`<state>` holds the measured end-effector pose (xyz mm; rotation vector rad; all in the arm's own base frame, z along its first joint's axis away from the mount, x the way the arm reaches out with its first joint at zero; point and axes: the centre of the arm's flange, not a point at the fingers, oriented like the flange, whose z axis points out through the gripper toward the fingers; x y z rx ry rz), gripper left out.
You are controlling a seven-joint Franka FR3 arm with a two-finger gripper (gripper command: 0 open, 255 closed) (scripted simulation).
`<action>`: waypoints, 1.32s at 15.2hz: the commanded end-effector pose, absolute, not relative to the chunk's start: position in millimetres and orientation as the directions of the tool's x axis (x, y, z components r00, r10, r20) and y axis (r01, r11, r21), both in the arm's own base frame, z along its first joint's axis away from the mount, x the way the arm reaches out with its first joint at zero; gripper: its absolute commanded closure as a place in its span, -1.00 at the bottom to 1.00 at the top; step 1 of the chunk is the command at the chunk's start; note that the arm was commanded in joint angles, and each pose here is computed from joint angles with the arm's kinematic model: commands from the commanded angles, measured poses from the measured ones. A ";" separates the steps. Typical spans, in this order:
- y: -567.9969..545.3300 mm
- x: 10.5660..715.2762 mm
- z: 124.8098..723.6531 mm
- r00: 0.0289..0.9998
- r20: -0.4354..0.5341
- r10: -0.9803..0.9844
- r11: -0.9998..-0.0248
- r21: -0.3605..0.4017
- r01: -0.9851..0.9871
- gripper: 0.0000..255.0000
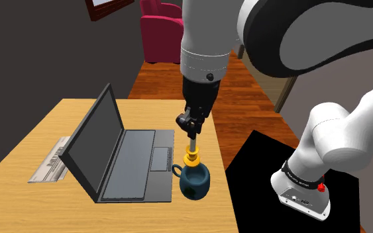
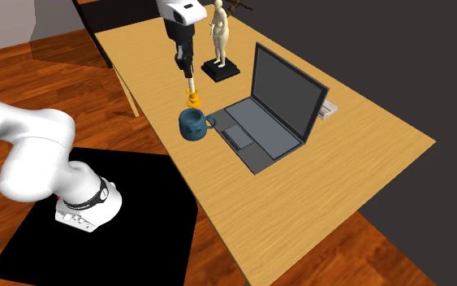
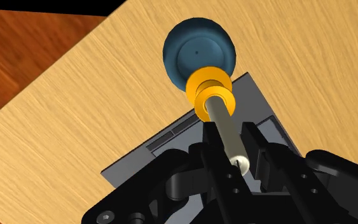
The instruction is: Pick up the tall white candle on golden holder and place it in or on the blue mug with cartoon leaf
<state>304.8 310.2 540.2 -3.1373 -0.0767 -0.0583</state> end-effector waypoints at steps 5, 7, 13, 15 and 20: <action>310.2 305.3 508.3 0.998 0.038 0.049 -0.999 -0.002 0.049 1.00; 310.2 305.3 497.7 0.998 0.038 0.049 -0.999 -0.002 0.049 1.00; 310.2 305.3 483.2 0.998 0.038 0.049 -0.999 -0.002 0.049 1.00; 310.2 305.3 483.2 0.998 0.038 0.049 -0.999 -0.002 0.049 1.00; 310.2 305.3 483.2 0.998 0.038 0.049 -0.999 -0.002 0.049 -1.00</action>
